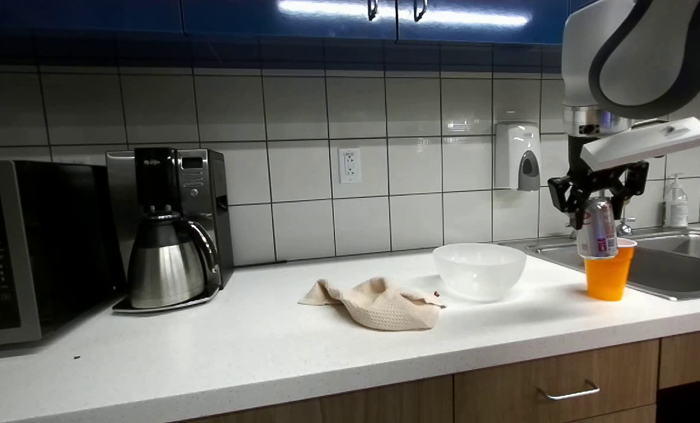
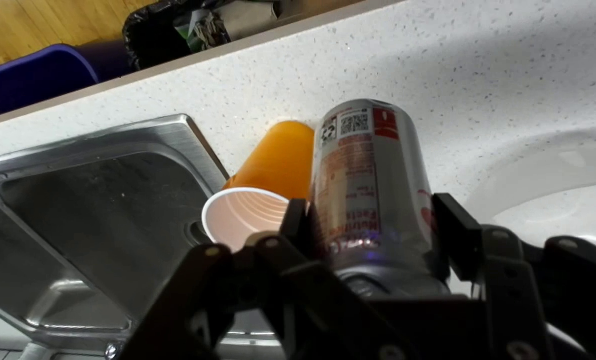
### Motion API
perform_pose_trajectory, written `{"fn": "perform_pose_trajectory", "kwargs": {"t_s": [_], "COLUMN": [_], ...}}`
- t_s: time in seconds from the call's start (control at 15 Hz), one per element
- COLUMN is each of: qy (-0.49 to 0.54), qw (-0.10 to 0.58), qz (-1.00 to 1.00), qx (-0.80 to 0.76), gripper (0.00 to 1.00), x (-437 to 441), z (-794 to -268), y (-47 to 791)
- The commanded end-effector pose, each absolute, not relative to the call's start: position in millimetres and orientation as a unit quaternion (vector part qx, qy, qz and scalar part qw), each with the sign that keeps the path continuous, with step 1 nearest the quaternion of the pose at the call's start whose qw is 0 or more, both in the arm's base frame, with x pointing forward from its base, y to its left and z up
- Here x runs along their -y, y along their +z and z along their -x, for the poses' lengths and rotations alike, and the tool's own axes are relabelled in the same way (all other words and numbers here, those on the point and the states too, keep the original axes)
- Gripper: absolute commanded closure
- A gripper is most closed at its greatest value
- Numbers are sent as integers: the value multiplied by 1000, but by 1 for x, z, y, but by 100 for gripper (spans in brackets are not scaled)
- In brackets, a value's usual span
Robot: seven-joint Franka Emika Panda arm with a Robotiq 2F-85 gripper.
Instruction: Bring the can closer to the cup
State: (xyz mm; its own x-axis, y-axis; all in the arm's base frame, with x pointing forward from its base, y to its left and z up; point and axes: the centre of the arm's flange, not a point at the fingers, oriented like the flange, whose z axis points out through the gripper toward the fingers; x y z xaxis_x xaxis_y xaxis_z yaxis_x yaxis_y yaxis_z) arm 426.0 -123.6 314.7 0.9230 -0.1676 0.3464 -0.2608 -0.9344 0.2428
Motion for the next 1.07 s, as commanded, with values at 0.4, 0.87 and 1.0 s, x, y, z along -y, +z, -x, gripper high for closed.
{"fn": "perform_pose_trajectory", "kwargs": {"t_s": [0.4,0.87,1.0], "qy": [204,208,208], "qw": [176,175,168], "qz": [-954,-942,-938], "qx": [133,196,219], "gripper": [60,60,60], "x": [125,137,139], "z": [-415,-416,-420], "y": [272,221,209]}}
